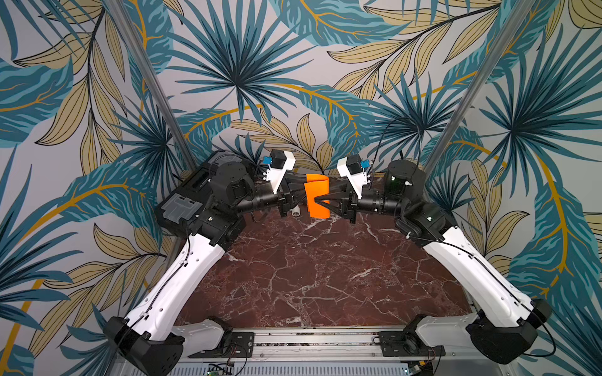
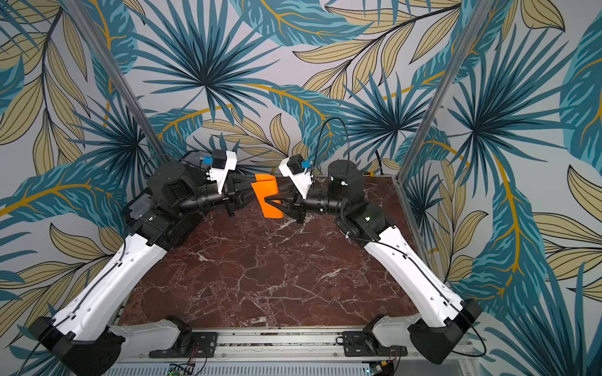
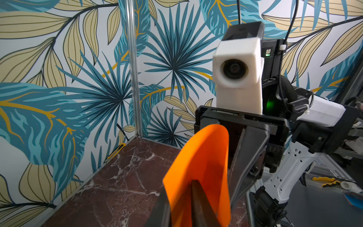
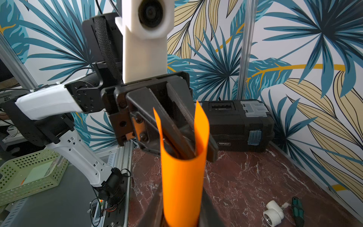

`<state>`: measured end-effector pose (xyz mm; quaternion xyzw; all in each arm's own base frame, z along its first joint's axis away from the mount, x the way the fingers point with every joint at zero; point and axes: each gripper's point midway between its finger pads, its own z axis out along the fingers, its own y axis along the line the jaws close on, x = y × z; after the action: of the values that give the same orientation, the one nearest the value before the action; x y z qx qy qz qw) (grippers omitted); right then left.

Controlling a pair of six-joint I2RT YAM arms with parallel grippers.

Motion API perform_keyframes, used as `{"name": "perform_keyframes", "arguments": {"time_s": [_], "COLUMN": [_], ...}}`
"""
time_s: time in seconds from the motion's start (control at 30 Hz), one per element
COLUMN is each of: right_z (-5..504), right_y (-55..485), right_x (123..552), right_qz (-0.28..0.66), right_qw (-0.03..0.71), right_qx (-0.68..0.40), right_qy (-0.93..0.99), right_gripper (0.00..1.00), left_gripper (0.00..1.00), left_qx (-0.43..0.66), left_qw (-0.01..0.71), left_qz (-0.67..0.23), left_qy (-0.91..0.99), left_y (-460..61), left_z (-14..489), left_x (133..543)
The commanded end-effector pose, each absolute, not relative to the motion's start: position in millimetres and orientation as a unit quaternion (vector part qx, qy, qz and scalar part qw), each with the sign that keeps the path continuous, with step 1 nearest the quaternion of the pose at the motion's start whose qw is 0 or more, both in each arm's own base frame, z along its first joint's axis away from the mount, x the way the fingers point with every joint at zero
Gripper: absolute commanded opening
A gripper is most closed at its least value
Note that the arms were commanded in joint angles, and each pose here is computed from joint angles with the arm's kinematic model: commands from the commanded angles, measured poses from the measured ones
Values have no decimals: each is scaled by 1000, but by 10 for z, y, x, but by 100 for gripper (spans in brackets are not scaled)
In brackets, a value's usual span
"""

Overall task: Fold the square paper along the opposite sides
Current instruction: Fold the paper.

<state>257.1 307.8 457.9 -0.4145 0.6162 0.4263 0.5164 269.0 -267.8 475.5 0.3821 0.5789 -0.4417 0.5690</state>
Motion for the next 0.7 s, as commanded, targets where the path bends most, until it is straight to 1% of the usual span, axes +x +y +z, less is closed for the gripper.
{"name": "perform_keyframes", "arguments": {"time_s": [0.0, 0.23, 0.53, 0.6, 0.63, 0.67], "right_z": [4643, 4670, 4715, 4730, 4737, 4742], "right_y": [3045, 3031, 3029, 3013, 2998, 2980], "right_x": [2481, 2486, 2484, 2477, 2476, 2475], "right_qz": [428, 427, 428, 424, 420, 416], "right_qw": [526, 533, 542, 547, 551, 554], "right_qx": [-418, -414, -412, -412, -411, -411], "right_qy": [605, 602, 594, 593, 593, 593], "right_gripper": [26, 26, 26, 26, 26, 26], "left_gripper": [22, 17, 16, 20, 25, 33], "left_qx": [372, 375, 377, 375, 373, 371], "left_qw": [591, 588, 584, 586, 590, 594], "left_qz": [-428, -431, -431, -421, -413, -402], "left_qy": [574, 572, 576, 581, 586, 590], "left_y": [-2614, -2621, -2624, -2603, -2578, -2550], "left_z": [4823, 4806, 4755, 4724, 4706, 4688], "left_x": [2701, 2686, 2686, 2694, 2696, 2700]}}
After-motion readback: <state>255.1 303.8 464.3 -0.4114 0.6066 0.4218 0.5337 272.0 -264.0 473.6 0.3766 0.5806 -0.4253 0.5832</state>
